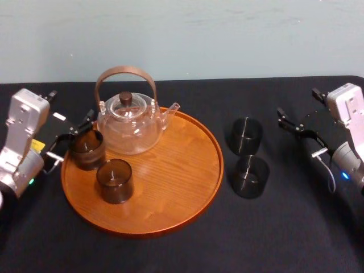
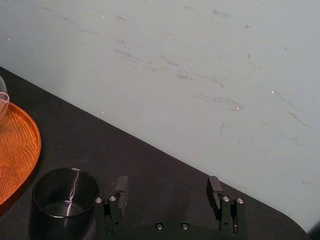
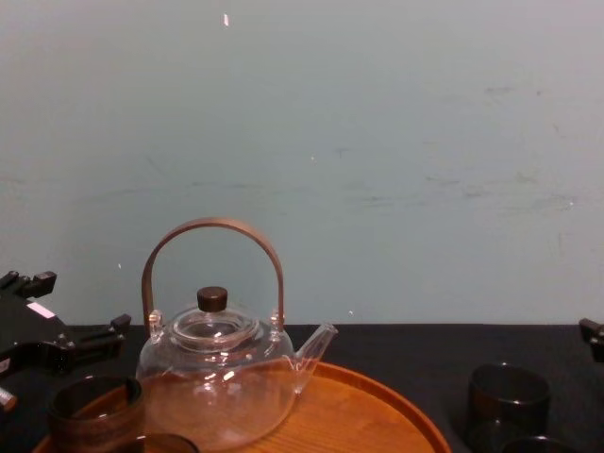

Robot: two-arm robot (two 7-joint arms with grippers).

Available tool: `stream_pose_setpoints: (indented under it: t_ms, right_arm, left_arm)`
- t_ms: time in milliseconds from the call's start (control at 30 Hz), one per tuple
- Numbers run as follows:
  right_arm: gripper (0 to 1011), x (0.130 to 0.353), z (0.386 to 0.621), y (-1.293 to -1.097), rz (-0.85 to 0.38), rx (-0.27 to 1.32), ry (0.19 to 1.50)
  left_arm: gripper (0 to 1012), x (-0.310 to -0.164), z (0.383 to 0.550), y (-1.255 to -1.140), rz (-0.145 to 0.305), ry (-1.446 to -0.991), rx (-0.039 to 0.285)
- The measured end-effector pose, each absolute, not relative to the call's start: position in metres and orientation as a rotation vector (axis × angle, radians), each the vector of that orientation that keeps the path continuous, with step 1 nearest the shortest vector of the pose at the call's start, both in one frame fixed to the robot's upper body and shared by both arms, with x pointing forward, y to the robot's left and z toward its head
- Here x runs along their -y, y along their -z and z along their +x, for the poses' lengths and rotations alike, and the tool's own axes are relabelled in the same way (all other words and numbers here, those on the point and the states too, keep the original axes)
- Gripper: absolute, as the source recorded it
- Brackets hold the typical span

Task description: Pick up the glass from the table and place it on the tray.

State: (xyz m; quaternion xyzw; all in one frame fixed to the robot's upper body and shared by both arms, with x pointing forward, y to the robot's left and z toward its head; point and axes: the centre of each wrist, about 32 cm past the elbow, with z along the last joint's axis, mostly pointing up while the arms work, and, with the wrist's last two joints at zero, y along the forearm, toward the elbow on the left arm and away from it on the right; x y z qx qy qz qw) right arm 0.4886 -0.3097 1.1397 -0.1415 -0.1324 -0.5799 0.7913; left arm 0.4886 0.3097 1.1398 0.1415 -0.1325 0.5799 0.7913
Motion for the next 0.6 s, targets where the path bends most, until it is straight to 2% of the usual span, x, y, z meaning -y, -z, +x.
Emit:
stream_pose_setpoints:
  t_ms: [600]
  right_arm:
    - [1002, 0.3110, 0.4891, -1.1458, -0.282, 0.252, 1.228]
  left_arm:
    - [1001, -0.3097, 0.4886, -1.1398, 0.304, -1.248, 0.285]
